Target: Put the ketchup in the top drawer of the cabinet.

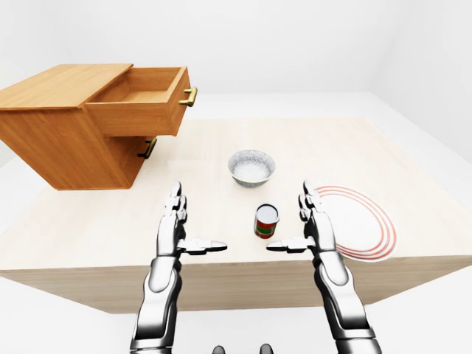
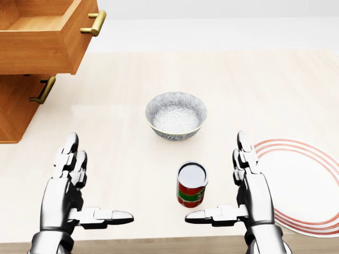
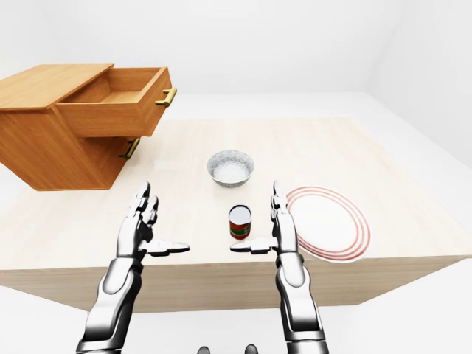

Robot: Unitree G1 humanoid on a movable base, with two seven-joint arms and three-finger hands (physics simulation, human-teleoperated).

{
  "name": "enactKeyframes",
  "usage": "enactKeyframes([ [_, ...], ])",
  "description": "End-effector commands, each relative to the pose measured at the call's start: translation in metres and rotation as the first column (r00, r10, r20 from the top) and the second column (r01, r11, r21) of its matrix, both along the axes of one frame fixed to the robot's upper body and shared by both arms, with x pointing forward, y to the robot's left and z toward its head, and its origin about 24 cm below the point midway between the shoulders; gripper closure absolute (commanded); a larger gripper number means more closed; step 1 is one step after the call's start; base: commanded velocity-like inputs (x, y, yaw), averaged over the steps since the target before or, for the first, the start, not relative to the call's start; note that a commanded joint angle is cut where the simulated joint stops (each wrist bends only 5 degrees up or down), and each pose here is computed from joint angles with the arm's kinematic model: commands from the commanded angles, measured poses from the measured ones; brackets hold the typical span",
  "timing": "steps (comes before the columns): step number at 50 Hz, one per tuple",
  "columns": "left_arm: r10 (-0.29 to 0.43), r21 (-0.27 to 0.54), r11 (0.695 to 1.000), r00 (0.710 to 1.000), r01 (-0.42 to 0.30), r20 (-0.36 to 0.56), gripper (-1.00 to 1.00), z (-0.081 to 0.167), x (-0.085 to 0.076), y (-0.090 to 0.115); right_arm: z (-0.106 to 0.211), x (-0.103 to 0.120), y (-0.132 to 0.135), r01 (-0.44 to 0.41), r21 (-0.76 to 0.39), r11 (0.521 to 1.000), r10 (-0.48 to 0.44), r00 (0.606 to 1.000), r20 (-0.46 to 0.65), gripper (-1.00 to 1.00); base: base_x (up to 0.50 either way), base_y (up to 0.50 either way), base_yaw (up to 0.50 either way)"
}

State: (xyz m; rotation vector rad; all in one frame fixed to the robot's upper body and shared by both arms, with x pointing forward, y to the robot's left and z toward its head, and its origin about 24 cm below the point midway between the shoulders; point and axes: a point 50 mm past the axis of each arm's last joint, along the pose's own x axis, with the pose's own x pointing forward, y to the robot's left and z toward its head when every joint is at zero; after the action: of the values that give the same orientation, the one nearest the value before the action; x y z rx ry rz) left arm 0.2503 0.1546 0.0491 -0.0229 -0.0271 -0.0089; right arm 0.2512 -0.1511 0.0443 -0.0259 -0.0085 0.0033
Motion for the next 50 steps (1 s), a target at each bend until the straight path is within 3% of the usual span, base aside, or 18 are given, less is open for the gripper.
enactKeyframes([
  [1, -0.023, -0.049, 0.998, 0.996, 0.027, 0.085, -1.0, 0.026, -0.012, 0.013, 0.014, -0.01, -0.001, -0.015, -0.044, 0.999, 0.017, 0.999, 0.037, -1.0, 0.0, 0.0, 0.0],
  [21, -0.025, -0.071, 0.997, 0.975, 0.041, 0.22, -1.0, 0.059, -0.031, 0.017, 0.066, -0.041, 0.001, -0.006, -0.069, 0.998, 0.022, 0.973, 0.231, -1.0, 0.0, 0.0, 0.0],
  [29, -0.011, -0.095, 0.995, 0.955, 0.041, 0.295, -1.0, 0.076, -0.042, 0.022, 0.101, -0.065, 0.0, 0.025, -0.098, 0.995, 0.013, 0.928, 0.372, -1.0, 0.0, 0.0, 0.0],
  [36, 0.001, -0.098, 0.995, 0.95, 0.032, 0.311, -1.0, 0.08, -0.053, 0.027, 0.113, -0.076, 0.004, -0.003, -0.115, 0.993, 0.051, 0.908, 0.415, -1.0, 0.0, 0.0, 0.0],
  [47, 0.017, -0.1, 0.995, 0.919, 0.024, 0.395, -1.0, 0.099, -0.065, 0.031, 0.136, -0.092, 0.007, 0.025, -0.145, 0.989, 0.053, 0.858, 0.512, -1.0, 0.0, 0.0, 0.0],
  [50, 0.037, -0.111, 0.994, 0.896, 0.013, 0.443, -1.0, 0.109, -0.072, 0.036, 0.141, -0.095, 0.009, 0.033, -0.14, 0.99, 0.048, 0.843, 0.535, -1.0, 0.0, 0.0, 0.0],
])
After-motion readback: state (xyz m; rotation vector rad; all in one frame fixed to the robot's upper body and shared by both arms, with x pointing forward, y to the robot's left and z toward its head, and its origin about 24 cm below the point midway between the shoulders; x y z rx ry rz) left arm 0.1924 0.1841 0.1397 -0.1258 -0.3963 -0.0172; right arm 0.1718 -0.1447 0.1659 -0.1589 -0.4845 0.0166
